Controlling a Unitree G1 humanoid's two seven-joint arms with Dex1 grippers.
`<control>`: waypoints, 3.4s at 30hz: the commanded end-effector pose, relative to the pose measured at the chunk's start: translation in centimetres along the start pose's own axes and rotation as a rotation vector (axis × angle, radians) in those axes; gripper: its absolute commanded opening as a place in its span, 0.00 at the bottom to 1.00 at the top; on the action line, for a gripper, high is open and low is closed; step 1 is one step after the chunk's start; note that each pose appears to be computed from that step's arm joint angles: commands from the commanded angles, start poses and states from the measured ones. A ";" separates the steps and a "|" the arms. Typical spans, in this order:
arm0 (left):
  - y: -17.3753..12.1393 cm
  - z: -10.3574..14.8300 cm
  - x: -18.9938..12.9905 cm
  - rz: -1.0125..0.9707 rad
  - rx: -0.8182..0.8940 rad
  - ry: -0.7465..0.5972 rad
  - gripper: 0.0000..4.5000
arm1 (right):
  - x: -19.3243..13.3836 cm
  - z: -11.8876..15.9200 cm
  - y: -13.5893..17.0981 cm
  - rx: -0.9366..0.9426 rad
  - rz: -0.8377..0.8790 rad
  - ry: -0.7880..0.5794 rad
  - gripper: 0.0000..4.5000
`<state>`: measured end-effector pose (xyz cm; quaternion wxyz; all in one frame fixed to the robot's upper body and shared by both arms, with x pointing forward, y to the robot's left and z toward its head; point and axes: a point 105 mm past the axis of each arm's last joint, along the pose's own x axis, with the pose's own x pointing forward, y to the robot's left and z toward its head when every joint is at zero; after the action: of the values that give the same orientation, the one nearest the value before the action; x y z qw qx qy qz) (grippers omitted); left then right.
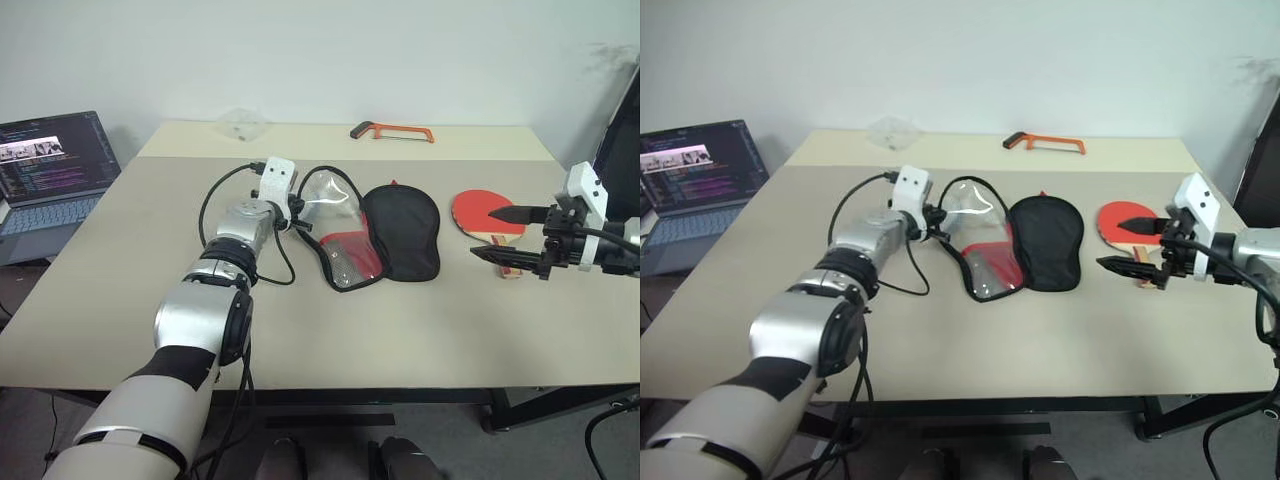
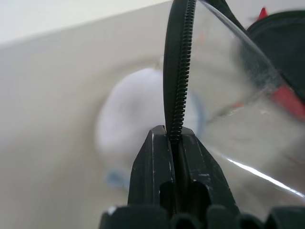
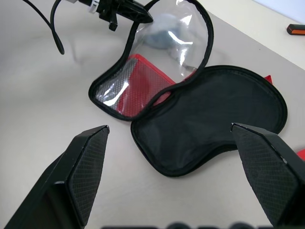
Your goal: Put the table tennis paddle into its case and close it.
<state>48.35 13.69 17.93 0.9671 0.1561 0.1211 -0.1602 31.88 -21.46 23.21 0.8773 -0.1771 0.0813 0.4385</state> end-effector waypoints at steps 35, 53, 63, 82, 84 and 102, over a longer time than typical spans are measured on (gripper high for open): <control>-1.1 3.0 0.7 0.235 0.492 -0.074 0.09 | 0.0 0.6 -1.1 -0.031 -0.112 -0.047 1.00; 2.5 0.6 -0.8 0.092 0.004 -0.047 0.80 | 0.6 0.4 -1.1 -0.023 -0.096 -0.049 1.00; 1.9 -2.9 -2.9 -0.085 -0.256 0.018 0.80 | 1.0 0.1 -0.8 -0.010 -0.076 -0.042 1.00; -3.6 -6.2 -6.9 -0.306 -0.550 0.165 0.80 | 1.9 -0.4 0.0 0.008 -0.073 -0.031 1.00; -4.1 -6.4 -7.1 -0.328 -0.577 0.174 0.80 | 1.7 -0.5 0.0 0.008 -0.079 -0.028 1.00; -8.8 -4.1 -3.5 -0.388 -0.629 0.115 0.72 | 2.2 -0.1 0.0 0.004 -0.079 -0.046 1.00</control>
<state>40.91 8.76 11.41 0.9083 -0.1674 0.2666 -0.2755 33.36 -20.07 20.76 0.8950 -0.1569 0.0844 0.4089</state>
